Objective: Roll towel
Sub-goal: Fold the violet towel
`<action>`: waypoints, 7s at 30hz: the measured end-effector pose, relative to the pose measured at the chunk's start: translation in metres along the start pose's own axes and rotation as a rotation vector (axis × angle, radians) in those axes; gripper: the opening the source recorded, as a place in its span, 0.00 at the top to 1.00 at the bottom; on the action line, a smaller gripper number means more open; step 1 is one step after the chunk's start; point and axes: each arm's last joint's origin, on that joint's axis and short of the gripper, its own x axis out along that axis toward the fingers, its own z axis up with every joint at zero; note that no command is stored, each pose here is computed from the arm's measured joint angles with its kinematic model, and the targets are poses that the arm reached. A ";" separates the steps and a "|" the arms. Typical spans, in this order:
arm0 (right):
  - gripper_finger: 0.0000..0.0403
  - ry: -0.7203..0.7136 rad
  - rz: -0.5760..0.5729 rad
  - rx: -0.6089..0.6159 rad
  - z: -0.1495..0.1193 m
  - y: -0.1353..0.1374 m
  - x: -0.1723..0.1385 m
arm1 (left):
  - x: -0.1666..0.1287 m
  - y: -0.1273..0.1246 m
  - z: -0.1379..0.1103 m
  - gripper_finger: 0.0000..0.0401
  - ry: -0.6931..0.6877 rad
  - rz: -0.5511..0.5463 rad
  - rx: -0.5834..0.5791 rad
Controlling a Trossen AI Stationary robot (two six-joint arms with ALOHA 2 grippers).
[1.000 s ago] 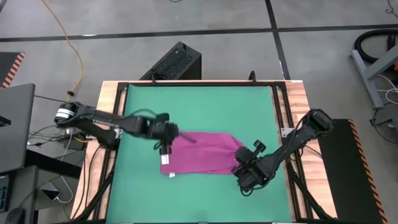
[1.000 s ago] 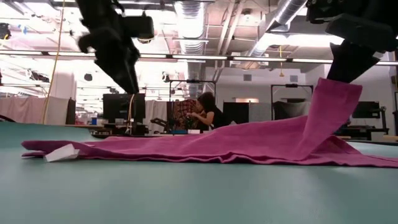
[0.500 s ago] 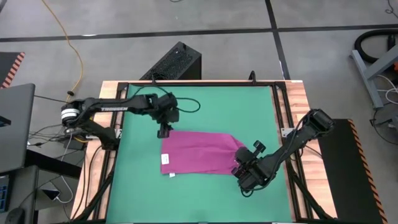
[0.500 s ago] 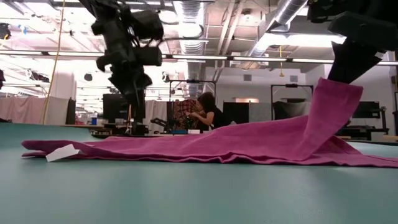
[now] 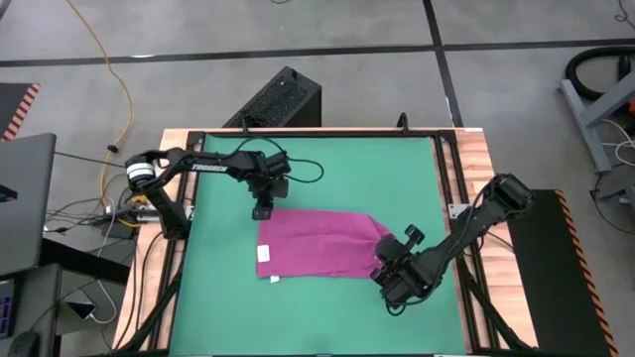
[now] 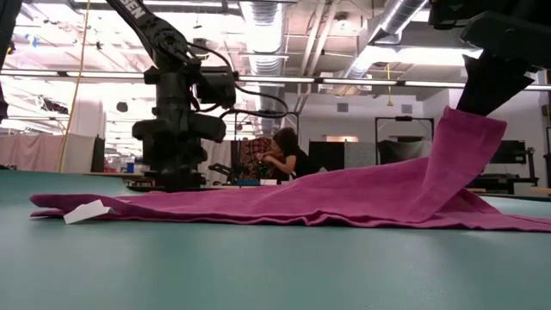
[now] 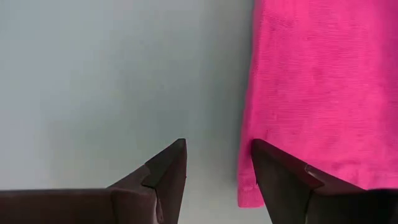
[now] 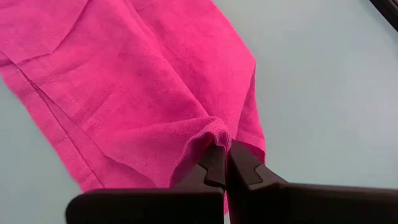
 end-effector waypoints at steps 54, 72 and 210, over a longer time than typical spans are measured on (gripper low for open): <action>0.50 0.015 -0.031 -0.162 -0.011 -0.005 -0.023 | 0.012 -0.015 -0.039 1.00 0.045 0.046 -0.011; 0.53 -0.135 -0.195 -0.336 -0.009 -0.067 0.038 | 0.010 -0.017 -0.044 1.00 0.092 0.049 0.071; 0.74 -0.004 0.237 -0.396 0.005 -0.139 0.120 | -0.070 -0.058 0.005 1.00 -0.111 0.239 0.140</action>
